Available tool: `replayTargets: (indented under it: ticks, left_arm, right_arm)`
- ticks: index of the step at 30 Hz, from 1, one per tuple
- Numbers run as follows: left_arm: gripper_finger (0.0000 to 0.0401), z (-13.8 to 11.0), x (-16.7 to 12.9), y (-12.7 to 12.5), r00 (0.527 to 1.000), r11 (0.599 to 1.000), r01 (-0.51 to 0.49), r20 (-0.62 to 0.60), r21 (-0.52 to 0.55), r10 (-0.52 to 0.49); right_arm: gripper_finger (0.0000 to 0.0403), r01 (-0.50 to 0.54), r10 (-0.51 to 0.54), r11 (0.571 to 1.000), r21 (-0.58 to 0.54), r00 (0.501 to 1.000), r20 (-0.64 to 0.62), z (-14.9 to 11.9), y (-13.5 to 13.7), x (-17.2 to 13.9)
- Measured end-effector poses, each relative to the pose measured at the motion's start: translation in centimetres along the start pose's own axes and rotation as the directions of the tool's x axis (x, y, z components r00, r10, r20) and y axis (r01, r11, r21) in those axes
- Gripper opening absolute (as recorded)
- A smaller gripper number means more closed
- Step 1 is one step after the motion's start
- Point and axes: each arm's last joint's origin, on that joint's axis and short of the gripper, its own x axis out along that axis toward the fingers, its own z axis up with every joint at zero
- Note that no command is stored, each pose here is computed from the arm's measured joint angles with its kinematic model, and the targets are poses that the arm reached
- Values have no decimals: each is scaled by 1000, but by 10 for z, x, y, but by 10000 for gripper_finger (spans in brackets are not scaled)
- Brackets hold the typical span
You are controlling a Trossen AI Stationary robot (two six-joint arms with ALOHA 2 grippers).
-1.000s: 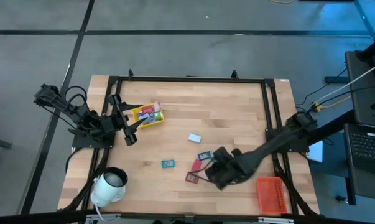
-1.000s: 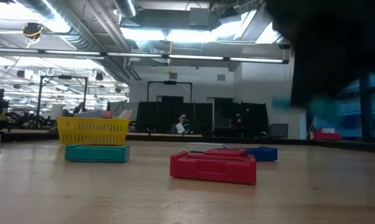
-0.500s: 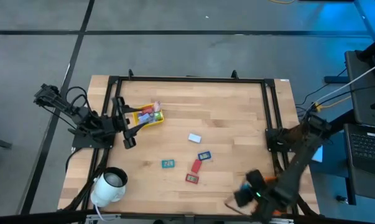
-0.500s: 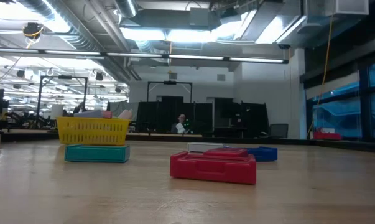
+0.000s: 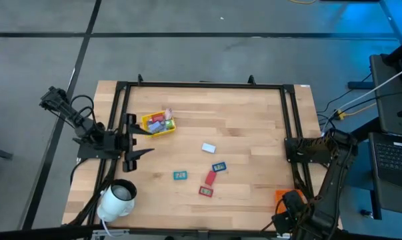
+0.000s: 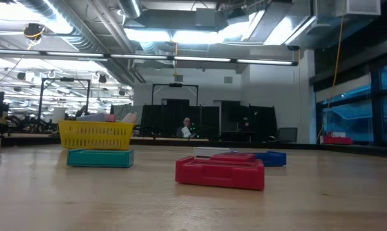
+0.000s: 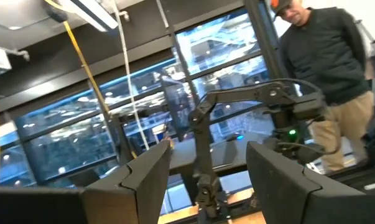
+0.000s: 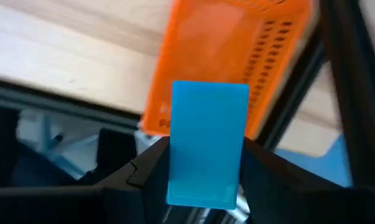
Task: Pick & Place Office items
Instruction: Put the right light blue digital timer into the orange bin, then put the dark blue digital timer into the orange bin
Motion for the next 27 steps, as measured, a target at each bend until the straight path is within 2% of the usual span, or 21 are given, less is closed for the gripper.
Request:
replayTargets:
  ticks: [4,10,17,24,27]
  left_arm:
    - [204,3,-3,-5,999,999,31,10,13,-31]
    - [205,6,-6,-7,1000,1000,9,2,30,-9]
    - [206,7,-7,-8,1000,1000,9,8,29,-10]
    - [208,7,-7,-8,1000,1000,9,8,29,-10]
    - [207,7,-7,-8,1000,1000,9,8,29,-10]
  right_arm:
    - [171,41,-40,999,-22,999,35,2,-5,6]
    - [175,112,-111,992,-63,993,32,5,-7,21]
    - [194,125,-121,989,-75,991,54,9,-8,29]
    - [197,125,-120,988,-89,991,62,11,-7,33]
    - [197,76,-65,994,-79,990,124,13,-6,33]
